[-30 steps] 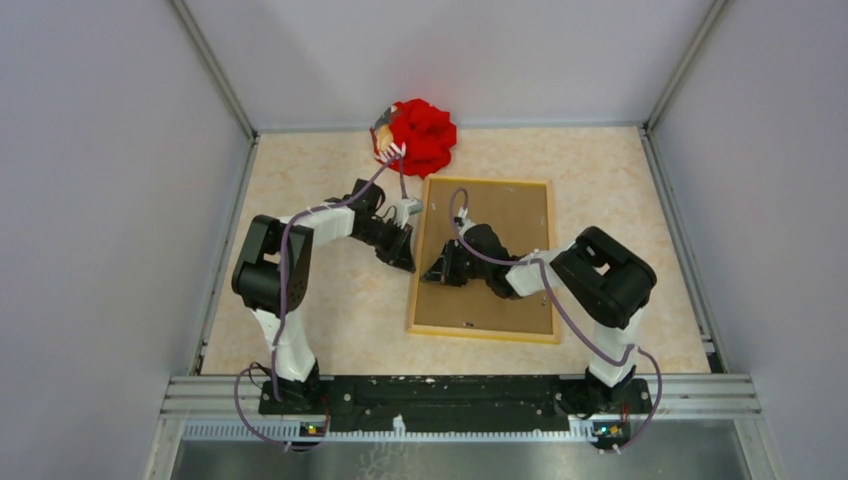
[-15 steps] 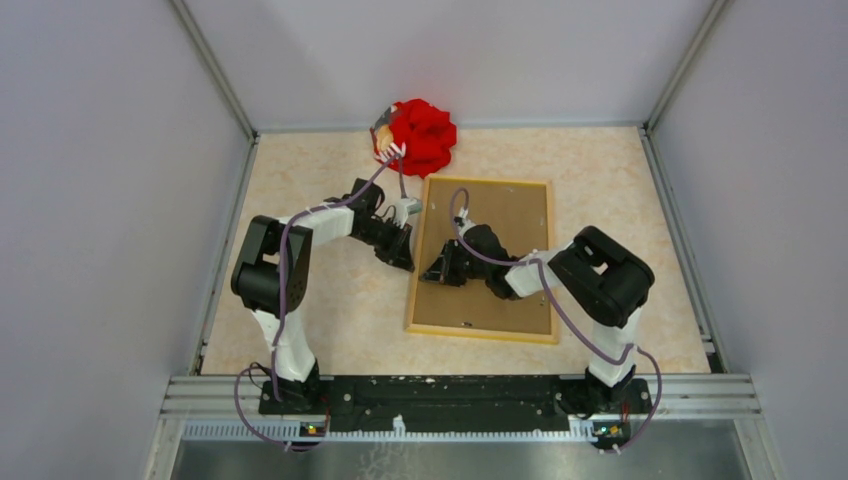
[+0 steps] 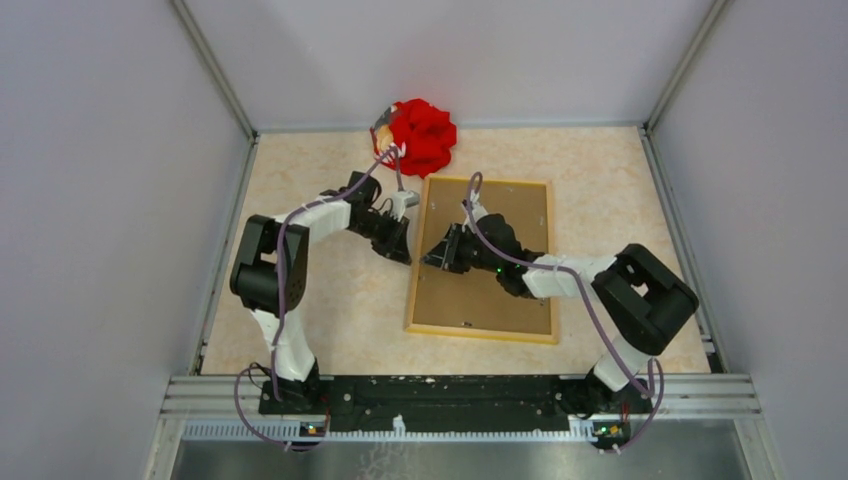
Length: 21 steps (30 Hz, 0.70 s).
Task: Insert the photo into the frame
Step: Install the photo frame at the center of the board.
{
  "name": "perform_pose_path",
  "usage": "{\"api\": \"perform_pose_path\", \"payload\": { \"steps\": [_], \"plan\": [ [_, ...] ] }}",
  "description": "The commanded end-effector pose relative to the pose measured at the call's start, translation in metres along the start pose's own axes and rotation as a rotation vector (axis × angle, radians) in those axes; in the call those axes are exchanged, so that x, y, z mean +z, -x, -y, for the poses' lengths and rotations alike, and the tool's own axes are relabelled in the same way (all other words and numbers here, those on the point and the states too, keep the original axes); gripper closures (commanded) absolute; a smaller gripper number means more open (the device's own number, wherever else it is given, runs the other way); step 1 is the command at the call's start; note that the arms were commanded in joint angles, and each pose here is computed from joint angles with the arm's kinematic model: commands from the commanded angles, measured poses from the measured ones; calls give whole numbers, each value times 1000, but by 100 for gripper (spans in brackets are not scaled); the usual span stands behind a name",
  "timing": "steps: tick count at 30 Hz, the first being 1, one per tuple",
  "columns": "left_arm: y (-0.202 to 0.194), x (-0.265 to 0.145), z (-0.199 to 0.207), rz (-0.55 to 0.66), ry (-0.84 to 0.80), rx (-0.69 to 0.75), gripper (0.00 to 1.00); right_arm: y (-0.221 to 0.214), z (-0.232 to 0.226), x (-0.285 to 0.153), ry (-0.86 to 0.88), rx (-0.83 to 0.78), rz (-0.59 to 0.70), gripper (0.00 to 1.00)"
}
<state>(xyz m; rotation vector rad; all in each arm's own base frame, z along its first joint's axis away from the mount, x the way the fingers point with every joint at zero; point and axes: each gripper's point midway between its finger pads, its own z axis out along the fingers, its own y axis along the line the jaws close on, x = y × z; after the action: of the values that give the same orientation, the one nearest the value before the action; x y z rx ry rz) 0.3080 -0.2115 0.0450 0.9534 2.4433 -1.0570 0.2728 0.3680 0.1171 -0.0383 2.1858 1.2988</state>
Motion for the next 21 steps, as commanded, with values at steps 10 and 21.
{"api": "perform_pose_path", "payload": {
  "steps": [10,21],
  "plan": [
    [44,4,-27,83,66,-8,64,-46,43,12,-108,11,-99,88],
    [38,16,-37,72,69,-48,65,-55,53,26,-124,20,-124,90]
  ]
}}
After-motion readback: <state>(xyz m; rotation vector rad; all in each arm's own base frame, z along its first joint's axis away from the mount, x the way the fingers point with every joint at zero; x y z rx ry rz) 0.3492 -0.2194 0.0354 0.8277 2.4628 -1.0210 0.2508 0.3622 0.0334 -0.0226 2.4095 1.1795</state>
